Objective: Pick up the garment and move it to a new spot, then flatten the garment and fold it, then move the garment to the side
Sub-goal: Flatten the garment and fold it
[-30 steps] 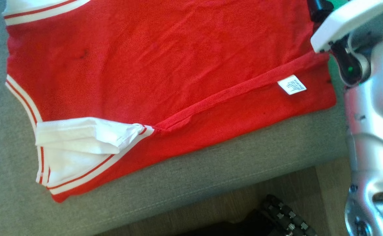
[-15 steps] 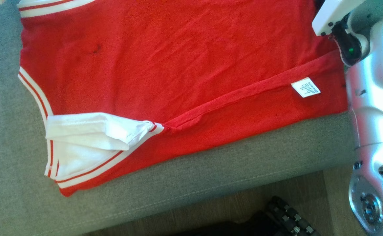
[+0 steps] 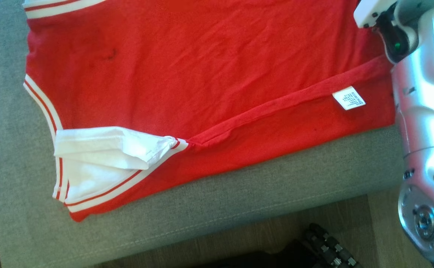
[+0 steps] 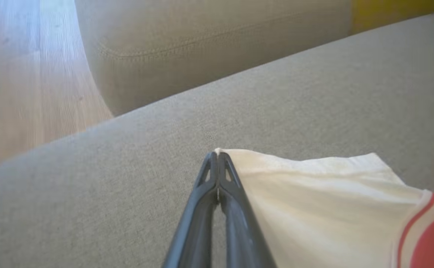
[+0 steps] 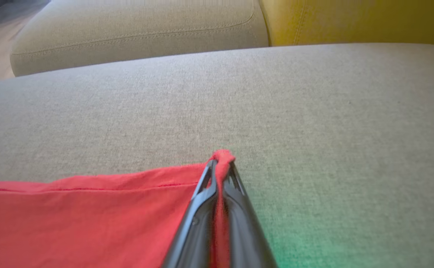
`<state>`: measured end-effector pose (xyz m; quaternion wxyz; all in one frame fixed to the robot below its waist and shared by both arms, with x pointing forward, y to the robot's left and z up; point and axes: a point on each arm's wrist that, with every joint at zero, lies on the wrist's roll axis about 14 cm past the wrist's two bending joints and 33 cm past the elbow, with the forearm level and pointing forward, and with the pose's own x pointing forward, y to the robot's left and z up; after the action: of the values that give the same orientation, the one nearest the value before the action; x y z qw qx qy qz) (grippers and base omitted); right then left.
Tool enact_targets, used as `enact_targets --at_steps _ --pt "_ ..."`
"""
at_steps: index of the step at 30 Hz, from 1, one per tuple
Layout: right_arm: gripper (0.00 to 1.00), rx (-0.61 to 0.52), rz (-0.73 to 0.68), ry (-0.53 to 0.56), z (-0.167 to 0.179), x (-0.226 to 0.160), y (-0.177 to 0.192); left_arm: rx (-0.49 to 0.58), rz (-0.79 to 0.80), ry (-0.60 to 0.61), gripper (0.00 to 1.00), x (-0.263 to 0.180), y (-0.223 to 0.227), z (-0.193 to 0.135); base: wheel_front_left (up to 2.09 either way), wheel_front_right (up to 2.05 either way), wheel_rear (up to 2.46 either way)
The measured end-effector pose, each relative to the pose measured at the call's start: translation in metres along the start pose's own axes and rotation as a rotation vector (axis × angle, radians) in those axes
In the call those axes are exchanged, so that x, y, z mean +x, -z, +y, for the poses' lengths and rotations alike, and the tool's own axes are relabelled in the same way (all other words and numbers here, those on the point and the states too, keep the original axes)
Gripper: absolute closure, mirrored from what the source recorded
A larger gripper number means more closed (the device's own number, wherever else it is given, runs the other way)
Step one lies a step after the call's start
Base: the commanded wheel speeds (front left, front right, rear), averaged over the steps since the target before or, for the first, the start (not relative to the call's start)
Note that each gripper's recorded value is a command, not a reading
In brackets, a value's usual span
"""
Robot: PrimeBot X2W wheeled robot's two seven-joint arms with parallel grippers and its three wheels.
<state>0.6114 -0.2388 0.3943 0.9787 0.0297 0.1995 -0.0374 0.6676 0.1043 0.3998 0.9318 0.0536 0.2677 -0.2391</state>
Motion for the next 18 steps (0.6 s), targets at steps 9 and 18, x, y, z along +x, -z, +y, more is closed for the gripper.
enact_targets --at_steps 9,18 --pt "1.0 0.03 -0.048 0.012 -0.001 0.01 -0.017 0.058 -0.196 -0.017 1.0 -0.004 -0.037 0.006 0.0 0.0 0.0" --pt "1.0 0.074 -0.152 0.015 0.003 0.014 -0.047 0.091 -0.463 -0.045 1.0 -0.025 -0.091 0.011 0.0 0.0 0.0"
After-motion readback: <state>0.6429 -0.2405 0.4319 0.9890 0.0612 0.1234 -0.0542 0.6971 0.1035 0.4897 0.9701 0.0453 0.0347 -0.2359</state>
